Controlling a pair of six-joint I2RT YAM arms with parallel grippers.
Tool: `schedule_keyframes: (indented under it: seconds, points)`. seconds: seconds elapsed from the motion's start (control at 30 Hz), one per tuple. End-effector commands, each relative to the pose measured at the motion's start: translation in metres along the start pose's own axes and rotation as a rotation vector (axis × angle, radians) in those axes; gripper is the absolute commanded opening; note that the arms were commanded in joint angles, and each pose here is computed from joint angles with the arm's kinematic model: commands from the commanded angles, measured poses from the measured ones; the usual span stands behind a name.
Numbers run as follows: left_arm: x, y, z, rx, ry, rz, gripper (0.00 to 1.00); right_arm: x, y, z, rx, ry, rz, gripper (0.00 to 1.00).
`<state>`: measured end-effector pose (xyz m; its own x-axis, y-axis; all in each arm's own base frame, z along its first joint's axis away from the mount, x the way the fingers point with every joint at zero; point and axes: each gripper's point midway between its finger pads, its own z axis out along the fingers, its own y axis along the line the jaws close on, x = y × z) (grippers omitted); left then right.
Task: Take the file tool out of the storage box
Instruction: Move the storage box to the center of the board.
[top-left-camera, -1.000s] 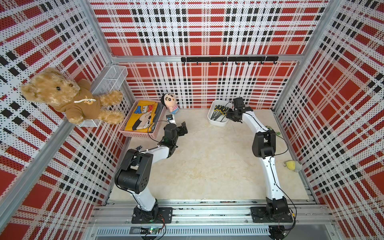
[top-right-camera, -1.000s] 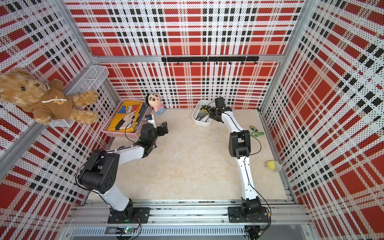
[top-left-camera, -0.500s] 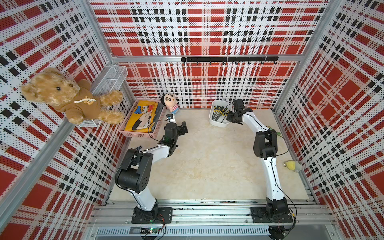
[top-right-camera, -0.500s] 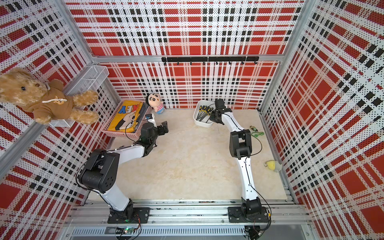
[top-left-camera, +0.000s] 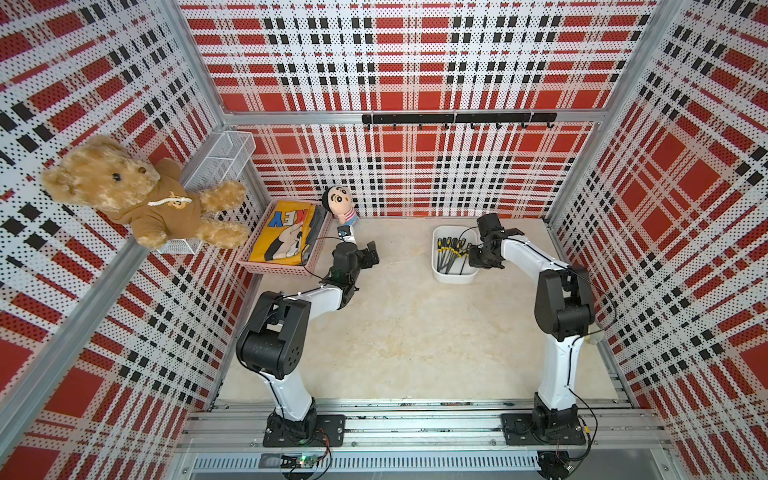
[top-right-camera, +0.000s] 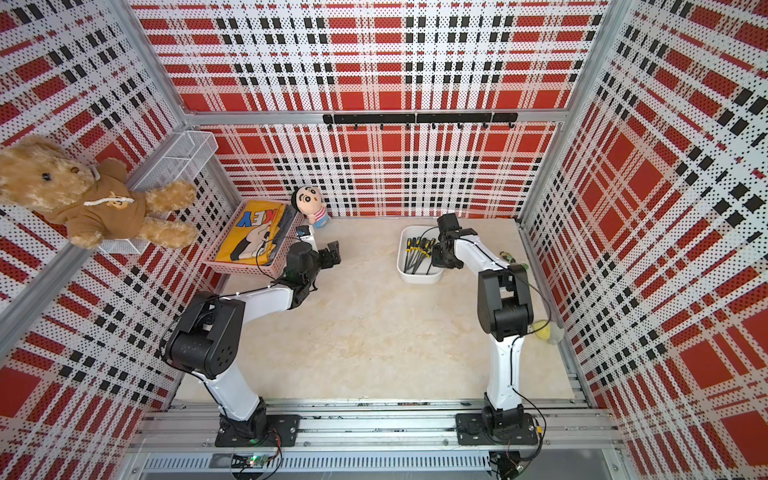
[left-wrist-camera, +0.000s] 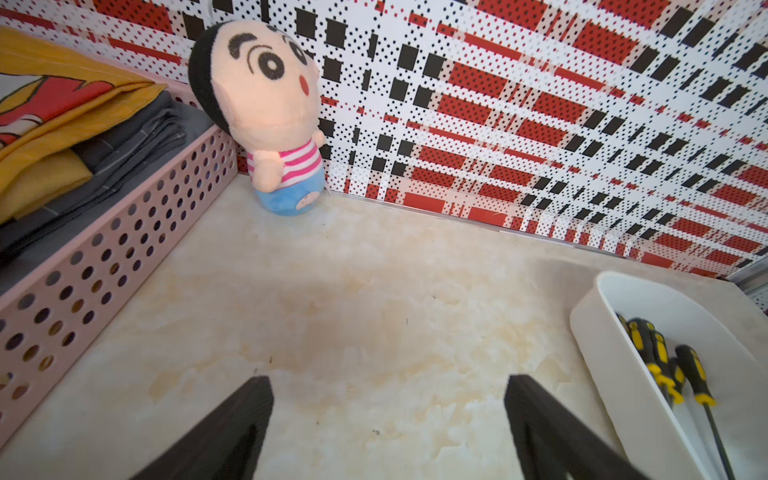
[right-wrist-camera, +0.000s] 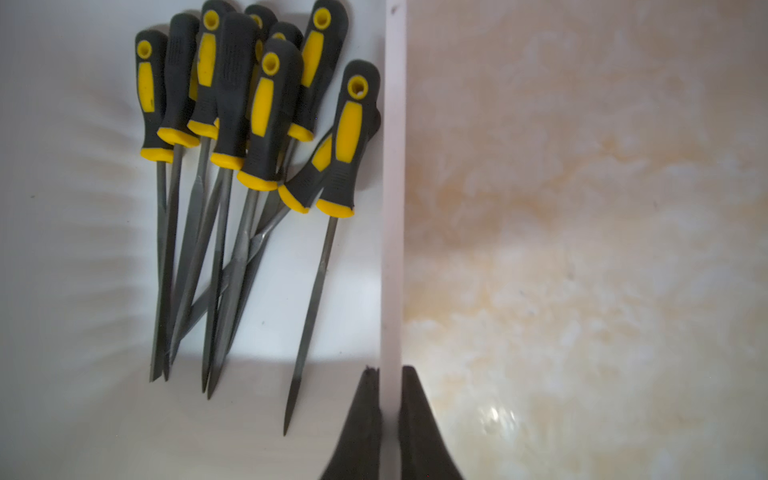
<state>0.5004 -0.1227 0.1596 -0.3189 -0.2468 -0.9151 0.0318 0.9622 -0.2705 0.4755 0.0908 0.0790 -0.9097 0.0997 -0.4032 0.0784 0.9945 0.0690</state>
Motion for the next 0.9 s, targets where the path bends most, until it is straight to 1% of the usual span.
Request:
schedule_keyframes:
  seconds: [0.0,0.07,0.17,0.23,0.27,0.3,0.33,0.37,0.4,0.43,0.57,0.63,0.77,0.87]
  points:
    - [0.003,-0.014,0.005,0.029,0.011,0.002,0.94,0.048,-0.026,-0.016,0.088,0.080,-0.086,0.00]
    - [0.005,-0.017,0.007,0.033,0.015,0.004,0.94,0.071,-0.041,-0.019,0.103,0.109,-0.082,0.00]
    - [0.008,-0.022,0.012,0.046,0.021,0.003,0.94,0.101,-0.061,-0.021,0.096,0.142,-0.036,0.00]
    - [0.007,-0.025,0.015,0.053,0.019,-0.001,0.94,0.116,-0.071,-0.022,0.093,0.158,-0.014,0.01]
    - [0.007,-0.026,0.016,0.057,0.021,-0.002,0.94,0.120,-0.075,-0.024,0.099,0.159,-0.007,0.16]
    - [0.007,-0.027,0.017,0.058,0.021,-0.004,0.94,0.124,-0.079,-0.025,0.102,0.159,0.000,0.23]
    - [0.006,-0.029,0.017,0.063,0.019,-0.004,0.94,0.123,-0.081,-0.026,0.102,0.150,0.002,0.46]
    - [0.006,-0.029,0.018,0.066,0.021,-0.003,0.94,0.122,-0.082,-0.028,0.094,0.144,0.006,0.52]
    - [0.006,-0.030,0.019,0.068,0.021,-0.001,0.94,0.117,-0.082,-0.031,0.090,0.132,0.004,0.62]
    - [0.005,-0.030,0.020,0.067,0.024,0.002,0.94,0.111,-0.081,-0.034,0.090,0.118,0.000,0.65]
    - [0.002,-0.030,0.019,0.063,0.021,0.008,0.94,0.075,-0.075,-0.047,0.056,0.046,0.009,0.69]
    - [0.002,-0.030,0.019,0.060,0.020,0.008,0.94,0.060,-0.074,-0.048,0.045,0.027,0.015,0.69]
    - [0.005,-0.027,0.016,0.050,0.025,0.008,0.94,0.044,-0.073,-0.036,0.025,0.048,0.018,0.65]
    - [0.006,-0.024,0.014,0.041,0.024,0.011,0.94,0.046,-0.081,-0.022,0.066,0.092,0.023,0.59]
